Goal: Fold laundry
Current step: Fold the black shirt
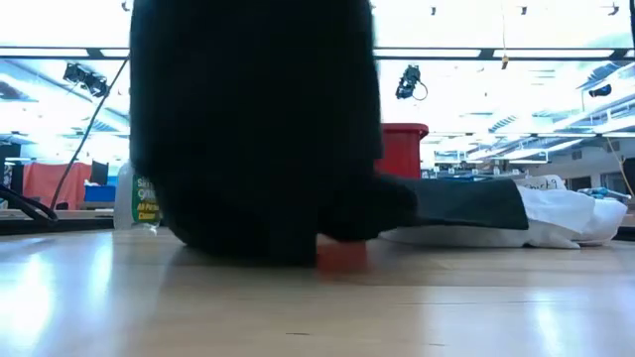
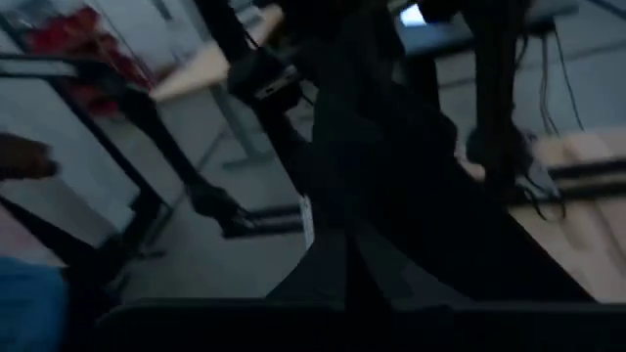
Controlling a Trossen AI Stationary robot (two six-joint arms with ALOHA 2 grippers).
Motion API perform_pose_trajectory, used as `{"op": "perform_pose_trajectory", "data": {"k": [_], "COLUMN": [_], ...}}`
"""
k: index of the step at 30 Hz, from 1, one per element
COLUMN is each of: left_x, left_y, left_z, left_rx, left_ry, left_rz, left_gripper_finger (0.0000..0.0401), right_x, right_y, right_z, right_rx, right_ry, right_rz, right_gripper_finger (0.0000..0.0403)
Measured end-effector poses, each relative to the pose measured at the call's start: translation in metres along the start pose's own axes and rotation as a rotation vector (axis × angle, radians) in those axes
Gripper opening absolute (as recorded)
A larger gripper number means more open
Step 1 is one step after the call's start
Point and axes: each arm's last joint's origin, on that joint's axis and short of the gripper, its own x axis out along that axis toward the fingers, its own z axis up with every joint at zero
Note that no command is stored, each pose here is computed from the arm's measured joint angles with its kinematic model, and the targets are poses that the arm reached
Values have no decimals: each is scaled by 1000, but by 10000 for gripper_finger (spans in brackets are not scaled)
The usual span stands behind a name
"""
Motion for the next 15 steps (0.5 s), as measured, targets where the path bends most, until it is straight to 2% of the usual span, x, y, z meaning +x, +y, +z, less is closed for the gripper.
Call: {"op": "perform_pose_trajectory", "data": {"k": [3,7,10,15], "left_x": [-20,-38,-37,-40], "left_y": [8,21,25,29], "left_z": [20,41,46,62], "left_rx": [20,23,43,45], "left_ry": [-91,-217,-238,-349], "left_rz": [-90,-134,-138,-206], "left_gripper_finger": [1,1,0,0], "right_x": [-25,-46,-50,-57], "right_y": [12,21,23,28], "right_z": [10,20,23,34], "right_rx": [-8,-16,-19,-40], "right_ry": [-60,-143,-160,-246], "right_rz": [56,99,124,265], "right_gripper_finger": [7,7,7,7]}}
